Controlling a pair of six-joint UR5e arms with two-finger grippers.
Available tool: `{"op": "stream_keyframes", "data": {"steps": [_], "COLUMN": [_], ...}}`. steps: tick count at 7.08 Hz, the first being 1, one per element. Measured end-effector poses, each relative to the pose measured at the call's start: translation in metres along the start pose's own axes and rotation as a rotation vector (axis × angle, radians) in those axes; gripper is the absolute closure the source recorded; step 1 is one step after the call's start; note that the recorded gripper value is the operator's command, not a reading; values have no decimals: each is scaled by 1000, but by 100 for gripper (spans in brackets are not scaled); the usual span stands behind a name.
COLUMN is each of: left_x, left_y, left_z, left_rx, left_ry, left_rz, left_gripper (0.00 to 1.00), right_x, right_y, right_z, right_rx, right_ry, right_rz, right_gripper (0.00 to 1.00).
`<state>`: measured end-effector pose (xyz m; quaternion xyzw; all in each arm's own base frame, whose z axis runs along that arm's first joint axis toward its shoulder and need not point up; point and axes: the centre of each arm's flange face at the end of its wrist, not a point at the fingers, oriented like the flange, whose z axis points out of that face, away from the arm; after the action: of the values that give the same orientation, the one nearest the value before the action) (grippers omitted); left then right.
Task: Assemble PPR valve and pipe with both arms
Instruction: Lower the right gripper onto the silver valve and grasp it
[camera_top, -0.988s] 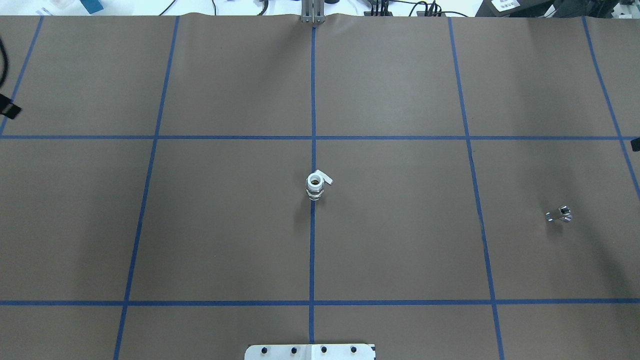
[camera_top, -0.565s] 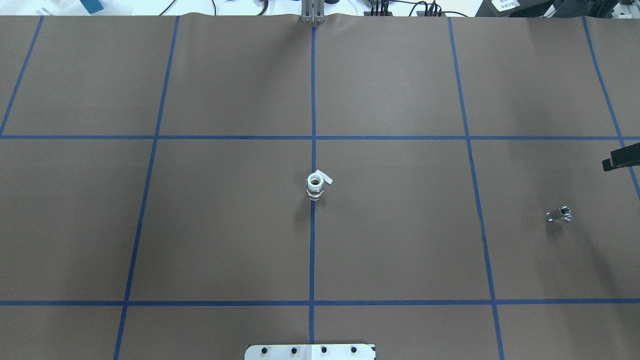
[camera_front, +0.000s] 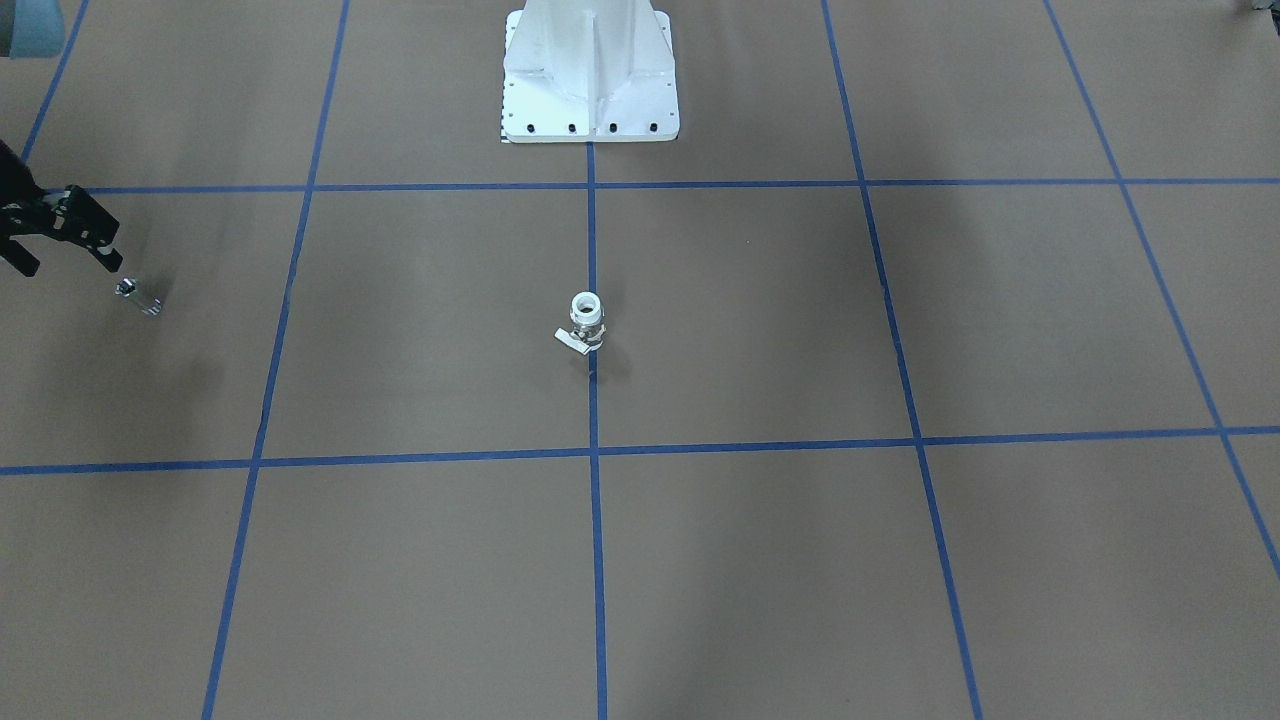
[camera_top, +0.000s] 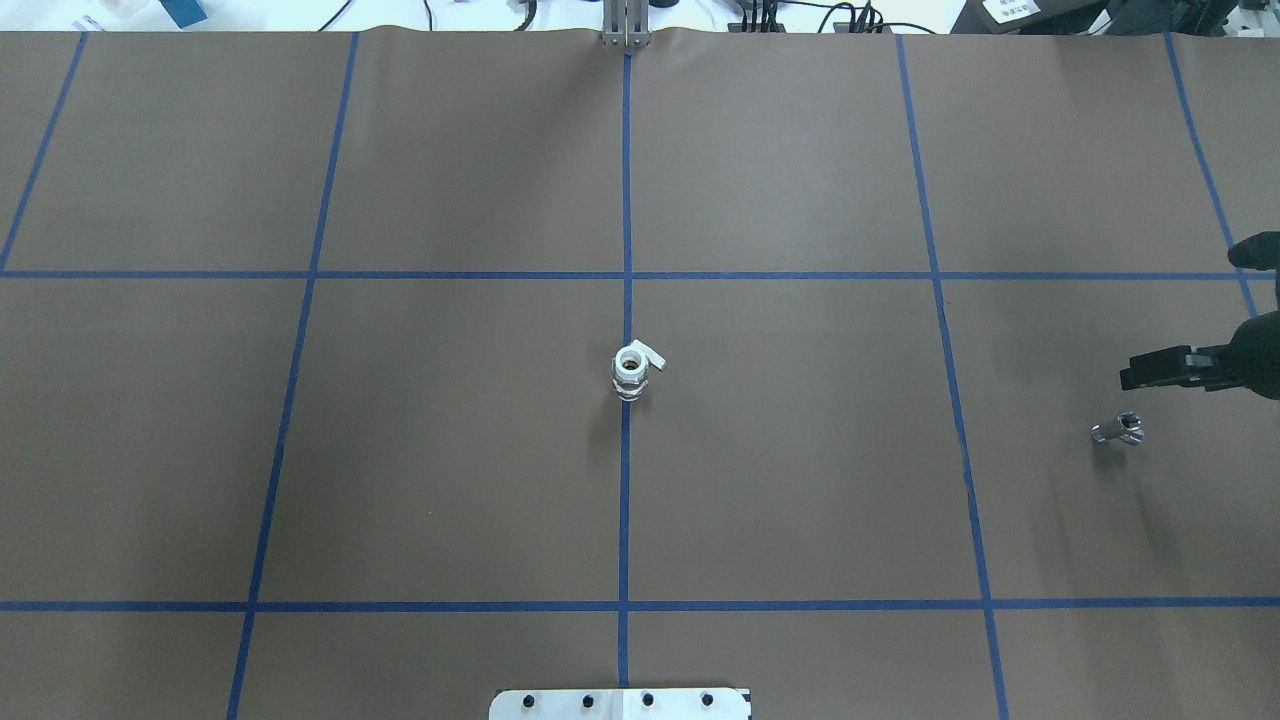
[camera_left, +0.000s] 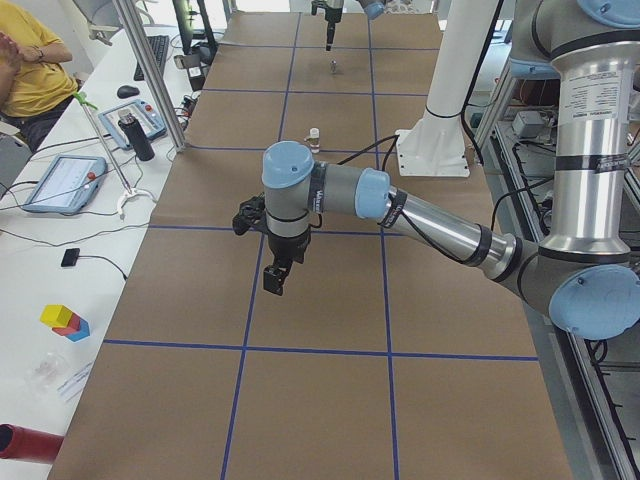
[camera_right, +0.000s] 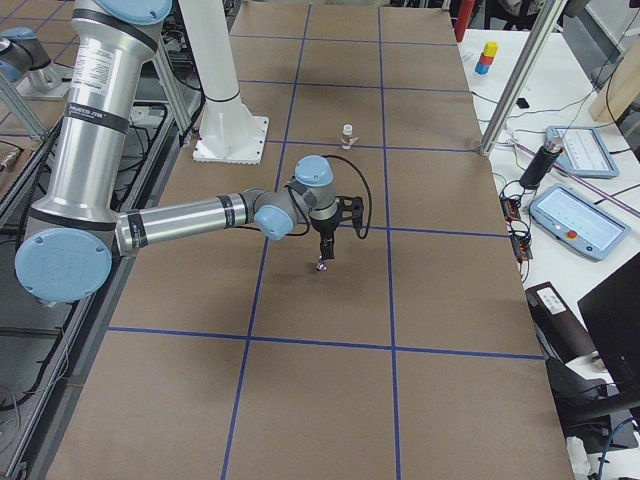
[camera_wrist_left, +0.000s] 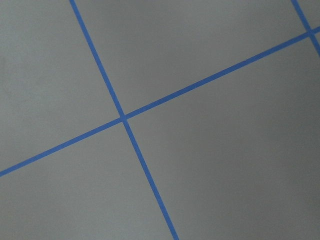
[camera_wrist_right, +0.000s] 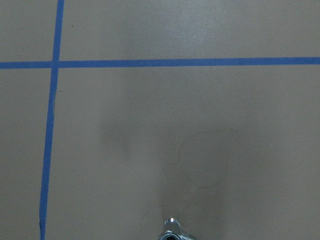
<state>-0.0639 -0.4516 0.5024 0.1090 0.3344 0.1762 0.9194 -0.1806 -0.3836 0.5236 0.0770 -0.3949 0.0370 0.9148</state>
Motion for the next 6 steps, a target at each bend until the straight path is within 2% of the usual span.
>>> {"op": "stream_keyframes", "data": {"steps": [1, 3, 6], "left_x": [-1, -1, -2], "left_y": [1, 1, 4], "left_z": [1, 1, 2], "left_rx": [0, 0, -1], "left_ry": [0, 0, 0], "left_rz": [0, 0, -2], "left_gripper": [0, 0, 0], "right_x": [-1, 9, 7], "right_y": [8, 15, 23], "right_z": [15, 35, 48], "right_rx": [7, 3, -21], "right_ry": [10, 28, 35], "right_rz": [2, 15, 6], "right_gripper": [29, 30, 33]}}
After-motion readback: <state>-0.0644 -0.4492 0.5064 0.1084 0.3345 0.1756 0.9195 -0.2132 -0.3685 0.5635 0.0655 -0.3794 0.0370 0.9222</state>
